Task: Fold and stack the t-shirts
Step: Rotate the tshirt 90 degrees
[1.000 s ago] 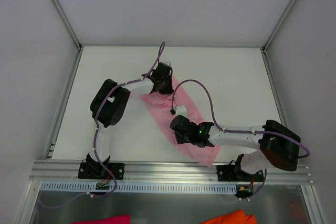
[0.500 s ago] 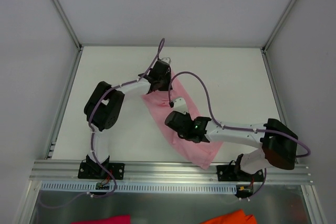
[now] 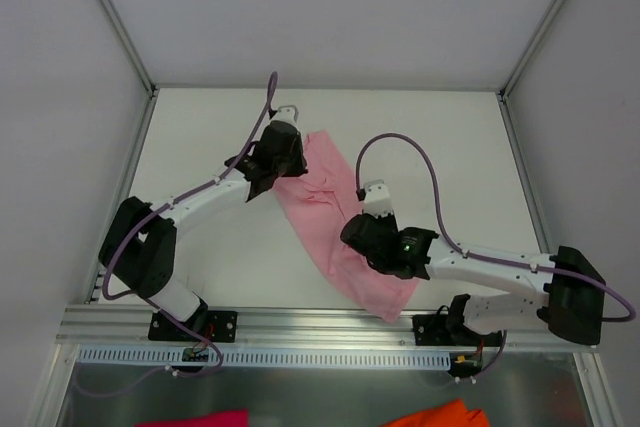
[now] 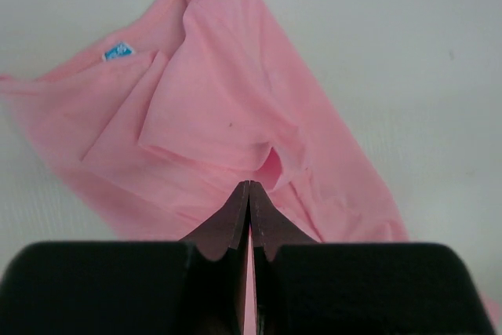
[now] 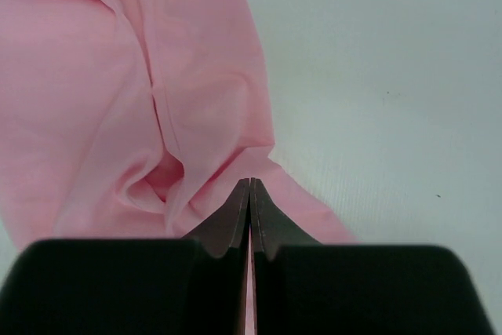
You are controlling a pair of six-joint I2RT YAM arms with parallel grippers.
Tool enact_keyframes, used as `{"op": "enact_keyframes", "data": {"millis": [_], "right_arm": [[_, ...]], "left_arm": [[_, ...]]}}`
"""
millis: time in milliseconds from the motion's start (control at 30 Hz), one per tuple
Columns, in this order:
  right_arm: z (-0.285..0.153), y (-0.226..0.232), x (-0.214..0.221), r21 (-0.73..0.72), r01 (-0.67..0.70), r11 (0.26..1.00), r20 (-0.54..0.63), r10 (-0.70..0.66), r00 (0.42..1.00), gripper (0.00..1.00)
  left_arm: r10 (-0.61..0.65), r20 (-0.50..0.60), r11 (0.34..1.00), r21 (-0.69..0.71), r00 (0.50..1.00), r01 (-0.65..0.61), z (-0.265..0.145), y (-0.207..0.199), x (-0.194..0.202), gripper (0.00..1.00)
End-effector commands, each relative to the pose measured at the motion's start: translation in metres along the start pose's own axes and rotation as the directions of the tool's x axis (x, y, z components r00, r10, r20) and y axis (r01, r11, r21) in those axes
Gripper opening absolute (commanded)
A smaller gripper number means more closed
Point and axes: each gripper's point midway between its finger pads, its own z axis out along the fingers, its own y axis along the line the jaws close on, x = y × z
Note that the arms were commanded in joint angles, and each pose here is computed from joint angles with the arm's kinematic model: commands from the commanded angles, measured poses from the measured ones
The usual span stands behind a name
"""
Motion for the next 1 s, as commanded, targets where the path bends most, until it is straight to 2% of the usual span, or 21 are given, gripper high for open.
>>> {"op": "enact_keyframes", "data": {"millis": [0,167,400,733,967], "right_arm": [[0.011,-0.008,0.016,0.072,-0.036,0.997,0.005,0.036,0.999,0.01],[0.026,-0.011,0.036,0.141,0.017,0.99,-0.032,-0.013,0.999,0.01],[0.038,-0.007,0.057,0.177,0.08,0.981,-0.102,-0.063,0.993,0.01],[0.041,0.015,0.099,0.081,0.059,0.995,-0.249,-0.037,0.968,0.01],[0.031,0.031,0.11,0.002,0.054,0.999,-0.26,-0.052,0.964,0.01]], "left_arm": [[-0.03,-0.1,0.994,-0.103,0.995,0.019,0.001,0.028,0.051,0.0],[-0.038,-0.131,0.996,-0.086,0.991,0.027,0.004,0.028,0.083,0.0],[-0.015,-0.199,0.99,-0.143,0.98,-0.013,0.014,0.045,0.116,0.0],[-0.004,-0.252,0.981,-0.19,0.968,-0.045,0.039,0.05,0.121,0.0],[-0.057,-0.308,0.986,-0.169,0.95,0.004,0.073,0.057,0.117,0.0]]}}
